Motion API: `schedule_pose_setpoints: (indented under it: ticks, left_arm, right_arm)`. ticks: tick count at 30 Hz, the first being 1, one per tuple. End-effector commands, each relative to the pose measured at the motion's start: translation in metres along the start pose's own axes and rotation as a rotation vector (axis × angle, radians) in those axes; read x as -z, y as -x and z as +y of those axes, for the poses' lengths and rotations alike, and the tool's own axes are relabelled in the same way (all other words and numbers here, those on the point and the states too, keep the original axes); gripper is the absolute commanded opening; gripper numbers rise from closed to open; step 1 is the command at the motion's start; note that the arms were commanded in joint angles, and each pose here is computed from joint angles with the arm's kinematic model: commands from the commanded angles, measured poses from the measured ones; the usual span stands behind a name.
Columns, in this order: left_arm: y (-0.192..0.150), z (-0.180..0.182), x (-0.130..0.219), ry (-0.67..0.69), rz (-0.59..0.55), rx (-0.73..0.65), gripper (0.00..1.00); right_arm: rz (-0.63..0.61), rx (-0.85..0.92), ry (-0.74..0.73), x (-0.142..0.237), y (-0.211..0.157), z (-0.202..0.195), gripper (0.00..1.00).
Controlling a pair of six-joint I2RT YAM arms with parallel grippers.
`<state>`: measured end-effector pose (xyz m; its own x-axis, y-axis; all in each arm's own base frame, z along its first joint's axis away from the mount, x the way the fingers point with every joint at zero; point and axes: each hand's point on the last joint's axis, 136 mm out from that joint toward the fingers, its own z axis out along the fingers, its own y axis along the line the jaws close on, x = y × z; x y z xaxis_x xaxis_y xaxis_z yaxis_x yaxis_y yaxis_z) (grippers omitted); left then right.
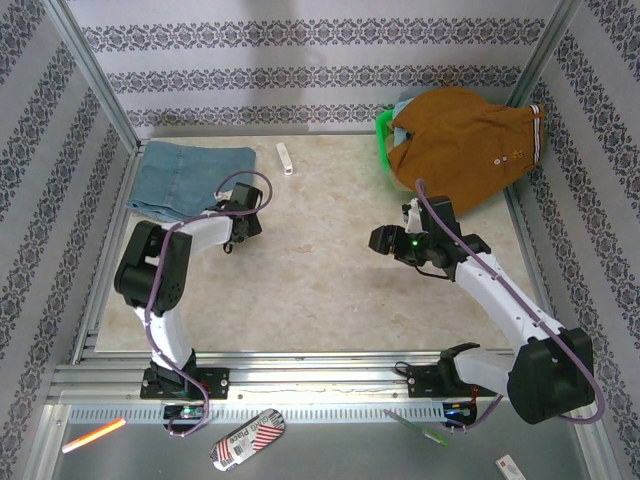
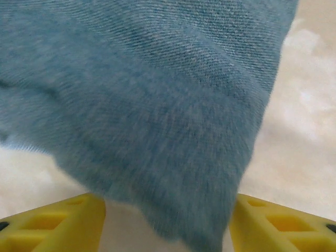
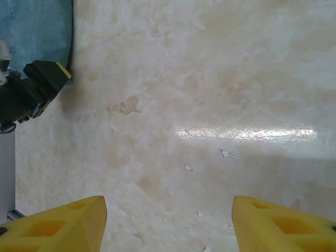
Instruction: Fold and stack the trousers
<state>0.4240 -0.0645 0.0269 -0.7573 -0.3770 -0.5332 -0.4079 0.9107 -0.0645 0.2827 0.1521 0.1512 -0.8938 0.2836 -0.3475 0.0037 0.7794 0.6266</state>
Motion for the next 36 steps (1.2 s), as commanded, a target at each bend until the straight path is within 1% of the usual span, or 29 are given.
schedule_pose_setpoints:
  ticks: [1, 4, 5, 9, 10, 12, 17, 21, 24, 26, 29, 32, 34, 35, 36]
  left_arm:
    - [0.031, 0.010, -0.010, 0.047, -0.055, -0.024, 0.60]
    - [0.055, 0.016, -0.020, 0.084, -0.078, -0.050, 0.59]
    - [0.062, 0.016, -0.025, 0.078, -0.077, -0.050, 0.58]
    - [0.085, 0.018, -0.047, 0.045, -0.054, -0.036, 0.58]
    - [0.090, 0.019, -0.049, 0.052, -0.053, -0.029, 0.58]
    - [0.096, 0.016, -0.051, 0.024, -0.048, -0.021, 0.58]
    - [0.097, 0.026, -0.051, 0.025, -0.009, 0.047, 0.58]
    - [0.091, 0.036, -0.053, -0.019, 0.003, 0.118, 0.58]
    - [0.088, 0.030, -0.049, -0.067, 0.010, 0.115, 0.59]
    - [0.090, 0.022, -0.039, -0.123, -0.006, 0.113, 0.60]
    - [0.099, 0.014, -0.007, -0.208, -0.052, 0.118, 0.65]
    - [0.106, 0.007, 0.043, -0.320, -0.113, 0.124, 0.71]
    - [0.101, 0.003, 0.084, -0.426, -0.153, 0.126, 0.76]
    - [0.096, 0.002, 0.098, -0.468, -0.168, 0.126, 0.79]
    - [0.094, 0.004, 0.121, -0.508, -0.205, 0.127, 0.81]
  right_arm:
    - [-0.014, 0.024, -0.019, 0.008, -0.001, -0.001, 0.60]
    - [-0.020, 0.029, -0.020, 0.009, -0.001, -0.002, 0.54]
    - [-0.021, 0.030, -0.021, 0.009, -0.001, -0.002, 0.54]
    - [-0.023, 0.026, -0.022, 0.007, -0.001, -0.004, 0.53]
    - [-0.022, 0.025, -0.021, 0.006, -0.001, -0.004, 0.53]
    - [-0.022, 0.025, -0.022, 0.006, 0.000, -0.004, 0.53]
    - [-0.031, 0.029, -0.023, 0.008, 0.001, -0.003, 0.54]
    - [-0.031, 0.029, -0.018, 0.008, 0.003, -0.001, 0.54]
    - [-0.031, 0.032, -0.016, 0.009, 0.003, 0.000, 0.55]
    - [-0.033, 0.035, -0.016, 0.010, 0.004, 0.001, 0.57]
    - [-0.043, 0.045, -0.010, 0.015, 0.006, 0.005, 0.57]
    - [-0.070, 0.066, 0.010, 0.026, 0.011, 0.015, 0.57]
    - [-0.099, 0.093, 0.040, 0.038, 0.015, 0.025, 0.60]
    - [-0.115, 0.111, 0.060, 0.043, 0.016, 0.031, 0.62]
    - [-0.135, 0.131, 0.076, 0.049, 0.019, 0.037, 0.63]
